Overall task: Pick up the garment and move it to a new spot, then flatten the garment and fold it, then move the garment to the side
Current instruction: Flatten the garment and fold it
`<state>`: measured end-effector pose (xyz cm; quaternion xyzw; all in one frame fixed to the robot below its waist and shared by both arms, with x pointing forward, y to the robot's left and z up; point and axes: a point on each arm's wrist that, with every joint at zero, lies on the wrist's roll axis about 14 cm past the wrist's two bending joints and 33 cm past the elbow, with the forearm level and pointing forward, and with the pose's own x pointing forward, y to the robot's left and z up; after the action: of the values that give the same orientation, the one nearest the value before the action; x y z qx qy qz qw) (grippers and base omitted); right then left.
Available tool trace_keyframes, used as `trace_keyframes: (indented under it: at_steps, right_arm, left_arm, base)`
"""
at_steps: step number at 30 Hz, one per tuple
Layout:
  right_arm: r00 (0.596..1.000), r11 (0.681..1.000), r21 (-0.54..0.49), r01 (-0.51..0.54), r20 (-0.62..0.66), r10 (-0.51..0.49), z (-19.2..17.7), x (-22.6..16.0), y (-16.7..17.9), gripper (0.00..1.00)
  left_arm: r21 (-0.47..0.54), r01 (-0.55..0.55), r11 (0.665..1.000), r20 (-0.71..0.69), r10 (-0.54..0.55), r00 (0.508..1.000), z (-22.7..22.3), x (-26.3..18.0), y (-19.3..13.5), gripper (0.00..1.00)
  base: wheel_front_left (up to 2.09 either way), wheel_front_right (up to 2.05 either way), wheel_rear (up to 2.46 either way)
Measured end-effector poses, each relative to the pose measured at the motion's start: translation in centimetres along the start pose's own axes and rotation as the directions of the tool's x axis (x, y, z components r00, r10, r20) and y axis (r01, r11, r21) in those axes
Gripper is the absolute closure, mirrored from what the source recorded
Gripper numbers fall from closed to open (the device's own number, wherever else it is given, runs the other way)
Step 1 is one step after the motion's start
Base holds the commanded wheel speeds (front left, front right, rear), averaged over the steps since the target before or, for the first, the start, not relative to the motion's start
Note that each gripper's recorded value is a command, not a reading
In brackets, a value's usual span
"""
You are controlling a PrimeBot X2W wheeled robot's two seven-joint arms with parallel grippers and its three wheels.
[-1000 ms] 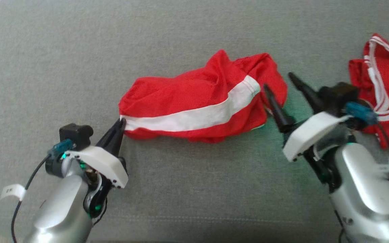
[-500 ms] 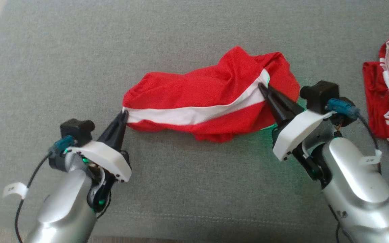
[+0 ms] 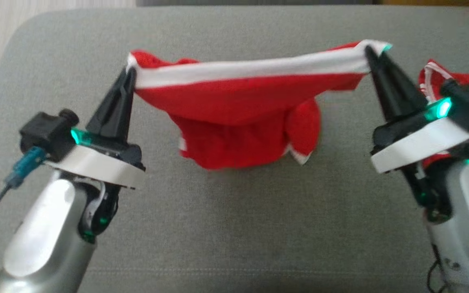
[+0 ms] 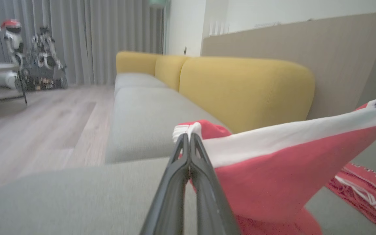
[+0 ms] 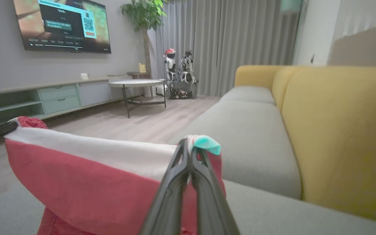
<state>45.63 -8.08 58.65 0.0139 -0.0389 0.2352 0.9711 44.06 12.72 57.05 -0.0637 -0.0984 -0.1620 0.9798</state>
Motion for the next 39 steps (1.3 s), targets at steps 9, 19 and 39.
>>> trace_keyframes:
  at_steps: [9, 19, 39]
  right_arm:
    - [0.976, 0.991, -0.096, 0.098, 0.202, -0.077, 9.3, -4.1, -1.5, 1.00]
    - [0.964, 0.982, -0.099, 0.160, 0.232, -0.134, 11.3, -6.9, -2.1, 1.00]
    - [0.964, 0.996, 0.023, 0.091, 0.249, -0.094, 11.6, 4.9, -5.8, 1.00]
  left_arm:
    - [0.088, 0.078, 0.993, 0.271, -0.099, 0.958, 11.7, 0.2, -3.6, 1.00]
    - [0.113, 0.102, 0.988, 0.315, -0.133, 0.940, 14.8, -0.6, -5.2, 1.00]
    - [0.061, 0.081, 0.995, 0.203, -0.092, 0.975, 10.5, 10.9, -1.0, 1.00]
  base:
    - [0.00, 0.00, 0.00]
    - [0.00, 0.00, 0.00]
    - [0.00, 0.00, 0.00]
